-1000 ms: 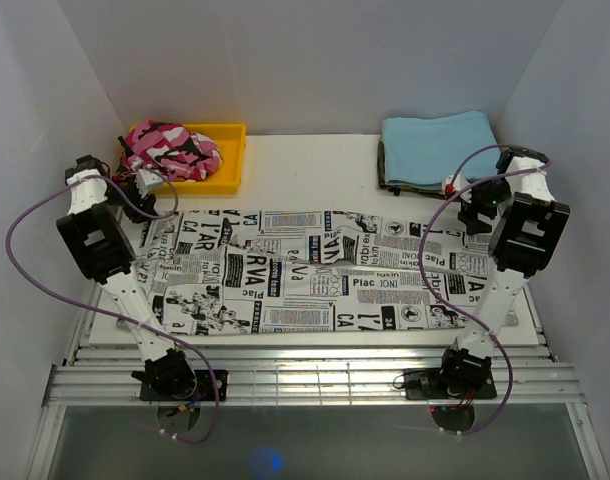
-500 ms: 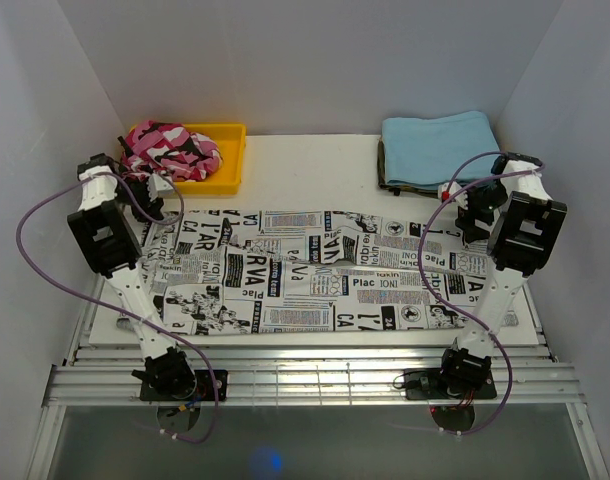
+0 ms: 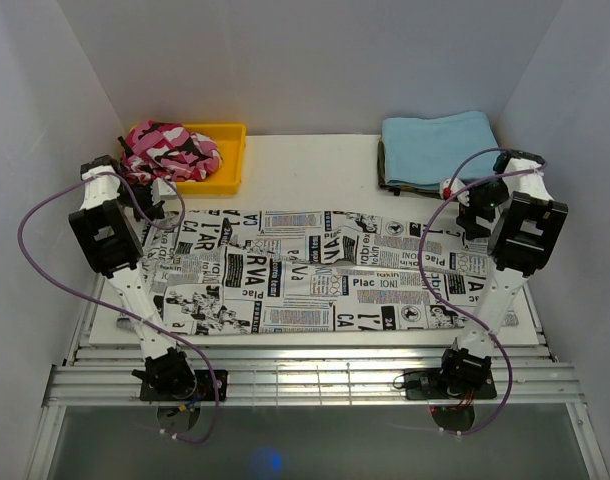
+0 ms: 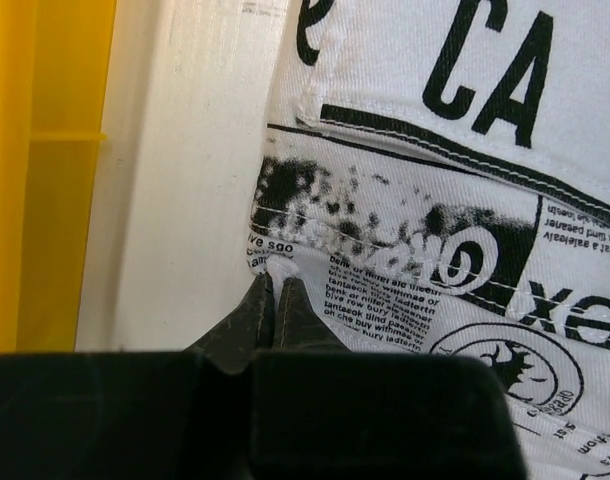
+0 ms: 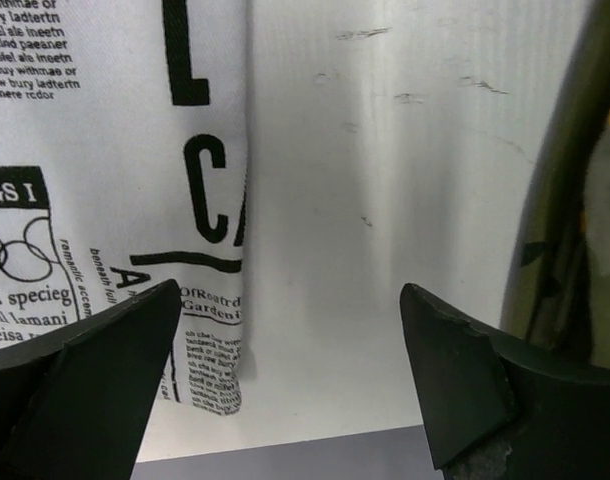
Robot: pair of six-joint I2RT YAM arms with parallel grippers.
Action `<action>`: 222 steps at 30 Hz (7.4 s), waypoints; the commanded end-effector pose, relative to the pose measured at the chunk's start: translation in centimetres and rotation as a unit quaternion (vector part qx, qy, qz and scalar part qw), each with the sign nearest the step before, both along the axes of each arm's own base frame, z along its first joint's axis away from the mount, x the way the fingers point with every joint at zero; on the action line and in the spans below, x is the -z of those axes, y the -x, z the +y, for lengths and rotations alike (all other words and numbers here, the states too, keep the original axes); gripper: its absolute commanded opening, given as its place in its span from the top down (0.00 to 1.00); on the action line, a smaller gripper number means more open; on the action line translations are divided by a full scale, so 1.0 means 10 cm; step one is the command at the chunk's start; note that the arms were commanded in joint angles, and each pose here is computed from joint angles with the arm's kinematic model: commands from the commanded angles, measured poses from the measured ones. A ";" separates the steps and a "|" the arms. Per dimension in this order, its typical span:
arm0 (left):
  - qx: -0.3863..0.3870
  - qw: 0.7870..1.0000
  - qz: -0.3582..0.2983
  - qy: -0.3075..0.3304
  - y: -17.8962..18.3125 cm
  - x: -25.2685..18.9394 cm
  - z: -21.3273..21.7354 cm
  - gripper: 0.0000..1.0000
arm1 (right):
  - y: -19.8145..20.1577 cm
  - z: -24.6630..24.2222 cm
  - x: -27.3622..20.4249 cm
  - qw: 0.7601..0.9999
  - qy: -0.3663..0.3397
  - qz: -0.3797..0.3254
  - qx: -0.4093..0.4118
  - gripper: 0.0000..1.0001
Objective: Fold and stack the trousers
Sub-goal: Flatten the trousers out, then fold the trousers
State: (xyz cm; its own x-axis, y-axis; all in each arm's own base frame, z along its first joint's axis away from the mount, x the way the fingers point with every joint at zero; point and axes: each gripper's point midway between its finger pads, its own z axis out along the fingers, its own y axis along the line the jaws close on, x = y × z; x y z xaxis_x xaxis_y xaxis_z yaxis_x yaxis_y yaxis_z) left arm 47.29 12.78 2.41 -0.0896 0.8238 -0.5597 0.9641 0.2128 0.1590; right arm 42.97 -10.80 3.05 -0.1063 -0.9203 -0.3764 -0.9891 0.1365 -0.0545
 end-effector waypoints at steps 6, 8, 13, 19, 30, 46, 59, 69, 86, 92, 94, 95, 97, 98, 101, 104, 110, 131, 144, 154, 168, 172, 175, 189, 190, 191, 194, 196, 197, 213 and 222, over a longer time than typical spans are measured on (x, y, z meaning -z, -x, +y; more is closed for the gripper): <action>0.005 0.995 0.103 -0.018 0.46 0.46 -0.03 1.00 | -0.35 0.02 -0.31 0.998 -0.020 -0.065 0.001 0.02; 0.005 0.994 0.104 -0.017 0.46 0.48 -0.04 1.00 | -0.32 0.02 -0.25 0.998 -0.010 -0.056 -0.016 0.02; 0.001 0.995 0.097 -0.014 0.42 0.44 -0.04 1.00 | 0.02 0.05 -0.02 0.999 -0.007 0.017 -0.042 0.06; -0.003 0.995 0.102 -0.012 0.46 0.44 -0.05 1.00 | 0.21 0.03 0.13 0.997 0.007 0.044 -0.056 0.09; -0.101 0.994 0.021 0.033 -0.04 0.04 -0.01 1.00 | -0.08 -0.12 0.05 0.999 0.036 0.006 0.006 0.92; -0.205 0.950 -0.204 0.118 -0.02 -1.28 0.15 1.00 | -0.26 -0.24 -1.14 0.975 -0.002 -0.198 0.104 0.92; -0.277 0.898 -0.310 0.143 0.69 -1.82 0.44 1.00 | 0.36 -0.52 -1.47 0.954 -0.016 -0.272 0.127 0.92; -0.292 0.892 -0.310 0.153 1.70 -1.69 0.45 1.00 | 1.20 -0.58 -1.43 0.941 0.004 -0.316 0.120 0.92; -0.340 0.876 -0.300 0.162 1.08 -1.85 0.62 1.00 | -0.12 -0.67 -2.10 0.886 -0.035 -0.423 0.186 0.92; -0.373 0.856 -0.312 0.176 0.32 -2.05 0.68 1.00 | -0.96 -0.47 -2.42 0.867 -0.068 -0.444 0.215 0.92; -0.396 0.840 -0.314 0.199 0.16 -2.12 0.76 1.00 | -1.20 -0.40 -2.68 0.852 -0.079 -0.473 0.209 0.92; -0.400 0.835 -0.318 0.202 0.11 -2.15 0.80 1.00 | -1.26 -0.35 -2.74 0.847 -0.087 -0.479 0.214 0.92; -0.413 0.829 -0.312 0.211 0.03 -2.14 0.86 1.00 | -1.41 -0.24 -2.97 0.830 -0.096 -0.511 0.203 0.92; -0.416 0.827 -0.312 0.215 0.01 -2.13 0.88 1.00 | -1.45 -0.19 -3.01 0.825 -0.101 -0.519 0.198 0.92; -0.424 0.825 -0.292 0.234 0.01 -2.03 0.84 1.00 | -1.58 0.02 -3.22 0.798 -0.108 -0.565 0.181 0.92; -0.438 0.821 -0.260 0.257 0.09 -1.86 0.75 1.00 | -1.65 0.23 -3.47 0.760 -0.127 -0.614 0.171 0.92; -0.481 0.808 -0.239 0.243 0.27 -1.53 0.74 1.00 | -1.82 0.55 -3.99 0.697 -0.157 -0.679 0.168 0.92; -0.397 0.847 -0.218 0.280 0.56 -1.74 0.85 1.00 | 0.16 -0.08 -3.19 0.809 -0.104 -0.564 0.128 0.92; -0.305 0.934 -0.149 0.110 1.82 -0.37 0.54 1.00 | 1.43 -0.14 -1.21 0.905 -0.031 -0.418 0.077 0.92; -0.353 0.904 -0.187 0.152 1.39 -0.91 0.93 1.00 | 1.18 -0.39 -1.67 0.897 -0.030 -0.433 0.091 0.92; -0.313 0.932 -0.141 0.118 2.12 -0.52 0.61 1.00 | 1.94 -0.44 -0.89 0.914 0.043 -0.399 0.051 0.92; -0.296 0.947 -0.099 0.081 2.35 -0.02 0.52 1.00 | 2.13 -0.49 -0.45 0.932 0.047 -0.356 0.036 0.92; -0.299 0.949 -0.062 0.077 2.46 0.20 0.50 1.00 | 2.21 -0.44 -0.28 0.939 0.052 -0.340 0.014 0.92; -0.260 0.959 -0.085 0.074 2.38 -0.45 0.61 0.42 | 2.22 -0.62 -0.51 0.944 0.078 -0.320 0.008 0.32; -0.253 0.961 -0.076 0.086 2.43 -0.54 0.53 0.35 | 2.24 -0.60 -0.56 0.948 0.064 -0.311 0.015 0.27; -0.248 0.961 -0.084 0.084 2.41 -0.64 0.53 0.26 | 2.24 -0.60 -0.63 0.950 0.061 -0.305 0.015 0.11; -0.211 0.970 -0.089 0.079 2.44 -0.90 0.47 0.12 | 2.26 -0.57 -0.93 0.956 0.045 -0.291 0.013 0.09; -0.201 0.973 -0.087 0.075 2.44 -0.98 0.45 0.11 | 2.23 -0.54 -1.10 0.954 0.043 -0.297 0.021 0.10; -0.204 0.972 -0.087 0.077 2.42 -1.01 0.43 0.11 | 2.18 -0.49 -1.14 0.953 0.036 -0.300 0.022 0.10; -0.329 0.933 0.139 0.028 2.23 -0.01 -0.39 0.23 | 2.02 0.51 -0.09 0.945 -0.054 0.103 0.304 0.28; -0.385 0.902 0.181 0.075 1.73 0.16 -0.50 0.34 | 1.00 -0.08 0.17 0.919 -0.004 0.056 0.389 0.32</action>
